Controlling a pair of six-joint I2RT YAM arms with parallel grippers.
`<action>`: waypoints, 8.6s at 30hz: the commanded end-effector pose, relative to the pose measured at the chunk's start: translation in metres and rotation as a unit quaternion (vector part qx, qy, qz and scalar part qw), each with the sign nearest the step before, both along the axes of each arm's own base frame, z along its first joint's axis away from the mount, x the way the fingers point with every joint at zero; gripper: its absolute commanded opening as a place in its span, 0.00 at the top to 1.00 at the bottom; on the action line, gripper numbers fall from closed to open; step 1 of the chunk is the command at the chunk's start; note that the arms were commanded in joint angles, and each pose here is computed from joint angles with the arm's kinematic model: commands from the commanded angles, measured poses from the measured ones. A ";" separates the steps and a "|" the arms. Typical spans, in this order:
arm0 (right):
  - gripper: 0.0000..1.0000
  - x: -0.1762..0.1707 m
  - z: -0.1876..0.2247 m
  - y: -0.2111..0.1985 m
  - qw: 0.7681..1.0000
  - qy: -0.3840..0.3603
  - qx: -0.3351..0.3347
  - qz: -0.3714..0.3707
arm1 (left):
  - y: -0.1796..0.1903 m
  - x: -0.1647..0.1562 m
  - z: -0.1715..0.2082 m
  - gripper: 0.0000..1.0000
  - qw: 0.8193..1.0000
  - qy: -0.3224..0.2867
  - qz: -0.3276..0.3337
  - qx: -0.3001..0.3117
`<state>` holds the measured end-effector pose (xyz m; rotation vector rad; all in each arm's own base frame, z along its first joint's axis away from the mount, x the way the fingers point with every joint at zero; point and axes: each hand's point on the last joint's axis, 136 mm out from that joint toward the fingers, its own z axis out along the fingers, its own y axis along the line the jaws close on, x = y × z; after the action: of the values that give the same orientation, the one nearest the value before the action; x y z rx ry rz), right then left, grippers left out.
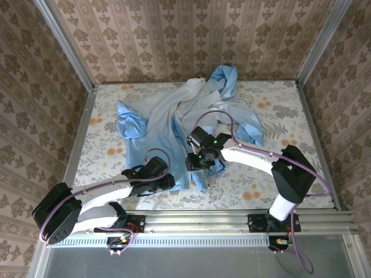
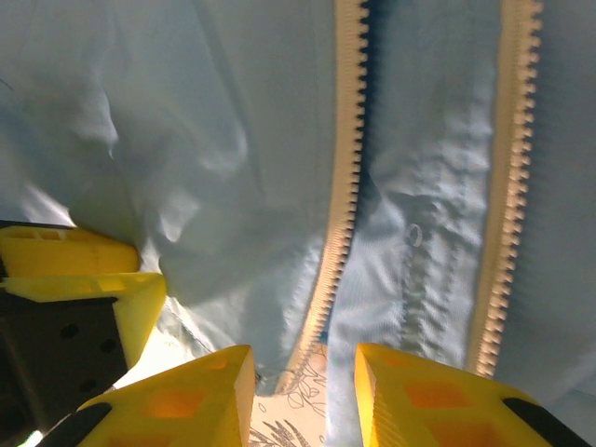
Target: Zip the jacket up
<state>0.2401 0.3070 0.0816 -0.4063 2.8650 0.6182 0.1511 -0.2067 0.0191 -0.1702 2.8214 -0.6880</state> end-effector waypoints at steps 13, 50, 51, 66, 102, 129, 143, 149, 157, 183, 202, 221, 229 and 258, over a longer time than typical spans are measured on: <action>0.55 0.005 -0.051 0.008 0.999 0.031 -0.040 -0.012 | 0.032 -0.025 -0.038 0.62 0.997 0.049 0.021 0.054; 1.00 0.022 0.027 0.034 0.994 -0.031 0.102 0.033 | 0.019 -0.006 0.033 0.53 1.000 -0.022 -0.015 -0.012; 1.00 0.024 0.028 0.033 0.993 -0.034 0.105 0.034 | 0.019 -0.005 0.038 0.52 0.999 -0.028 -0.016 -0.022; 1.00 0.040 0.047 0.027 0.988 -0.054 0.132 0.054 | -0.018 0.003 0.093 0.49 0.978 -0.098 -0.056 -0.173; 1.00 0.038 0.042 0.043 0.978 -0.003 0.199 0.059 | -0.046 0.029 0.100 0.55 0.953 -0.102 -0.049 -0.281; 1.00 0.044 0.032 0.044 0.981 0.000 0.190 0.039 | -0.056 0.018 0.090 0.62 0.950 -0.071 -0.059 -0.299; 1.00 0.044 0.029 0.045 0.981 0.004 0.189 0.039 | -0.056 0.014 0.088 0.71 0.950 -0.065 -0.063 -0.299; 1.00 0.047 0.031 0.046 0.982 0.005 0.187 0.040 | -0.058 0.014 0.092 1.00 0.949 -0.070 -0.072 -0.300; 0.55 0.051 0.049 0.022 0.983 -0.002 0.184 0.023 | -0.046 0.023 0.084 1.00 0.954 -0.079 -0.049 -0.284; 0.42 -0.019 -0.023 -0.033 0.991 0.076 0.102 -0.039 | -0.022 0.029 0.061 1.00 0.968 -0.061 -0.016 -0.242; 0.48 -0.056 0.022 0.075 0.980 0.063 0.172 0.073 | 0.036 0.013 0.055 1.00 0.976 -0.085 0.068 -0.187; 0.44 -0.071 0.006 -0.007 0.998 0.021 -0.013 0.058 | 0.037 0.009 0.043 1.00 0.979 -0.060 0.064 -0.186; 0.45 -0.094 -0.024 -0.007 0.990 0.037 -0.105 0.092 | 0.034 0.010 0.041 1.00 0.978 -0.057 0.061 -0.189; 0.48 -0.100 -0.082 0.009 0.971 0.046 -0.206 0.114 | 0.034 0.007 0.029 1.00 0.979 -0.048 0.059 -0.189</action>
<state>0.1437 0.3281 0.0203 -0.8094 3.0131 0.1782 0.1602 -0.1744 0.0551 -0.3595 2.5295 -1.1642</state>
